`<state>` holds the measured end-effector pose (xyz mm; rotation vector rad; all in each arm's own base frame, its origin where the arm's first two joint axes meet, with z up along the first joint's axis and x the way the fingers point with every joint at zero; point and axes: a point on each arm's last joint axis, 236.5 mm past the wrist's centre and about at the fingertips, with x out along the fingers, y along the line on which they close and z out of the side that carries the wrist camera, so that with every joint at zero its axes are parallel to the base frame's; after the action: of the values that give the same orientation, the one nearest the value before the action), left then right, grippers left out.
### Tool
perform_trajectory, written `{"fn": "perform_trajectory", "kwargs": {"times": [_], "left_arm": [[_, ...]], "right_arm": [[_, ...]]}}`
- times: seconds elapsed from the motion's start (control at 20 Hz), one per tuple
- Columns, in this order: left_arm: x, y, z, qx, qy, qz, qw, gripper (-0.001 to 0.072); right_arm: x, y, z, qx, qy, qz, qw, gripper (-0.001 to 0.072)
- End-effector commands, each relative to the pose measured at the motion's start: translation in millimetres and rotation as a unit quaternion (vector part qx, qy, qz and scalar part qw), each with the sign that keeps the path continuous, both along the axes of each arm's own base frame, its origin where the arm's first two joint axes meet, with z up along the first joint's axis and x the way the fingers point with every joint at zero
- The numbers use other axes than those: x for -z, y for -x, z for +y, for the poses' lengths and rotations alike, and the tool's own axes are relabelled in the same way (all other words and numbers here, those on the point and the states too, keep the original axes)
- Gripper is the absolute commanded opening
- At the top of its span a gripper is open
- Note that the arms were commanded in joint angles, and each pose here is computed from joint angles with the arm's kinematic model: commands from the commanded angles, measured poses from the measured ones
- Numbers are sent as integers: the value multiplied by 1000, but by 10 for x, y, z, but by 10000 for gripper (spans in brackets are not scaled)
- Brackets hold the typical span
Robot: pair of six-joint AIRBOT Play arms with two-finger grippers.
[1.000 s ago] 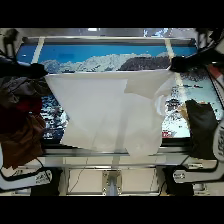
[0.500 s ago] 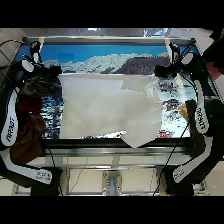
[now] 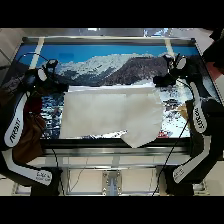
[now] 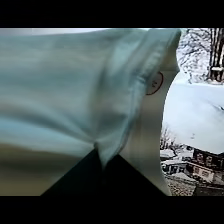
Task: Fold the shirts.
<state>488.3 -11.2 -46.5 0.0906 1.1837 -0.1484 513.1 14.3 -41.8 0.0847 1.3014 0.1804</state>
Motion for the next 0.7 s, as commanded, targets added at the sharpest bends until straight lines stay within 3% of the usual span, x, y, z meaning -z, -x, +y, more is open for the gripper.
{"fn": "perform_trajectory", "kwargs": {"times": [0.0,0.2,0.25,0.3,0.35,0.55,0.65], "left_arm": [[277,263,-66,16,-13,45,999,15],[367,389,-107,18,-8,72,997,17],[375,422,-152,16,3,80,997,100],[362,461,-228,13,20,88,996,432],[328,493,-291,10,35,93,995,683],[-390,542,-283,6,51,37,998,704],[-1107,620,-53,-8,34,-42,998,704]], "right_arm": [[357,277,61,-7,2,50,999,13],[471,330,70,-3,-1,56,998,22],[450,337,90,-3,-5,57,998,111],[408,357,99,-5,-7,61,998,296],[318,393,102,-9,-7,67,998,427],[-589,673,-256,-39,46,82,995,429],[-1278,829,-645,-19,85,32,996,427]]}}
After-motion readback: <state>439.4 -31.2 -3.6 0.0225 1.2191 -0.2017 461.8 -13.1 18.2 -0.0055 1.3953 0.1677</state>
